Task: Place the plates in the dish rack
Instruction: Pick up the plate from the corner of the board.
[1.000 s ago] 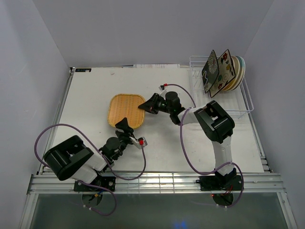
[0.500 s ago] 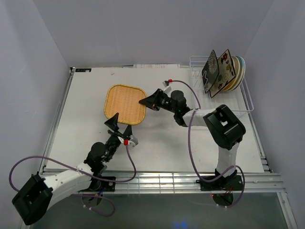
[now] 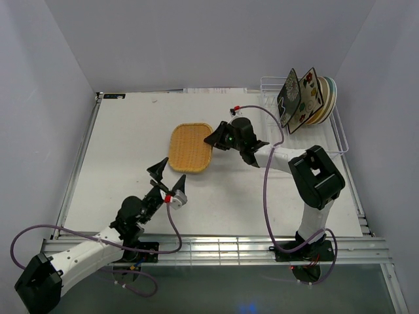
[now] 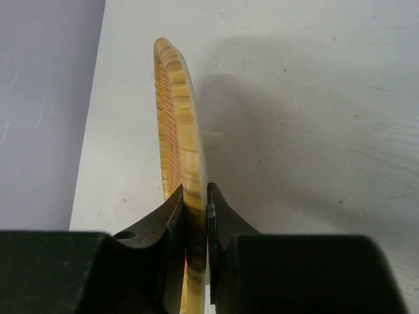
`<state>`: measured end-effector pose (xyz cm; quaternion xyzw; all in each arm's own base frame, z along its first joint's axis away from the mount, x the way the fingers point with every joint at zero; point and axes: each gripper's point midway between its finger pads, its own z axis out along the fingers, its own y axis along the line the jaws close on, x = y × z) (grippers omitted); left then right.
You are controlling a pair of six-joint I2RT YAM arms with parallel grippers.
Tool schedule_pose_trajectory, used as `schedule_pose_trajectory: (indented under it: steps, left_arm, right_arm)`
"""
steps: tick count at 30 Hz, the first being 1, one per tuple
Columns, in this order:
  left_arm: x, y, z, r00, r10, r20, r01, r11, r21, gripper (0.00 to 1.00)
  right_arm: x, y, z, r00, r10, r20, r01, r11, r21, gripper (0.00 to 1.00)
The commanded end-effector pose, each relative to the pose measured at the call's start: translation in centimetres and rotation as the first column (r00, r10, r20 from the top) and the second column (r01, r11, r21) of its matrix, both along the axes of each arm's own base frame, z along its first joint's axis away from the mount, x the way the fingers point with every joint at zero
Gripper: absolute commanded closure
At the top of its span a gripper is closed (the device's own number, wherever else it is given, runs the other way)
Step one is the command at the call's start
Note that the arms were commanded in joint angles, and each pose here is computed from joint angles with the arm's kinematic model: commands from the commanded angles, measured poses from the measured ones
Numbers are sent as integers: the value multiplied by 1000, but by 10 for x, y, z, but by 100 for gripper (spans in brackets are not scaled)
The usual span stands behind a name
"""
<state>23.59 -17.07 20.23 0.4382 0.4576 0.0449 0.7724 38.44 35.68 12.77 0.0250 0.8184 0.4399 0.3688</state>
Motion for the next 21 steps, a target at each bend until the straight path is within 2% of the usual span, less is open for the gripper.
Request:
schedule_pose_trajectory:
  steps: [1,5,11,12,15,21]
  left_arm:
    - [-7,-1,-54,994,-24,-107,33,996,80,2]
    - [-6,-1,-56,993,-22,-114,32,996,88,2]
    - [-6,-2,-58,993,-26,-119,37,995,94,2]
    - [-6,-2,-58,992,-27,-120,38,995,95,2]
    - [-6,-3,-59,992,-25,-124,37,994,100,2]
    - [-6,-2,-59,993,-27,-118,38,995,97,2]
  right_arm:
    - [32,-5,110,968,-83,237,71,996,61,92]
    - [51,-25,131,945,-147,292,176,981,-79,92]
    - [62,-60,189,879,-239,412,318,938,-134,92]
    - [62,-68,191,871,-240,428,340,925,-173,92]
    - [62,-92,216,822,-298,486,436,878,-199,92]
    - [52,-158,252,685,-430,588,659,710,-248,92]
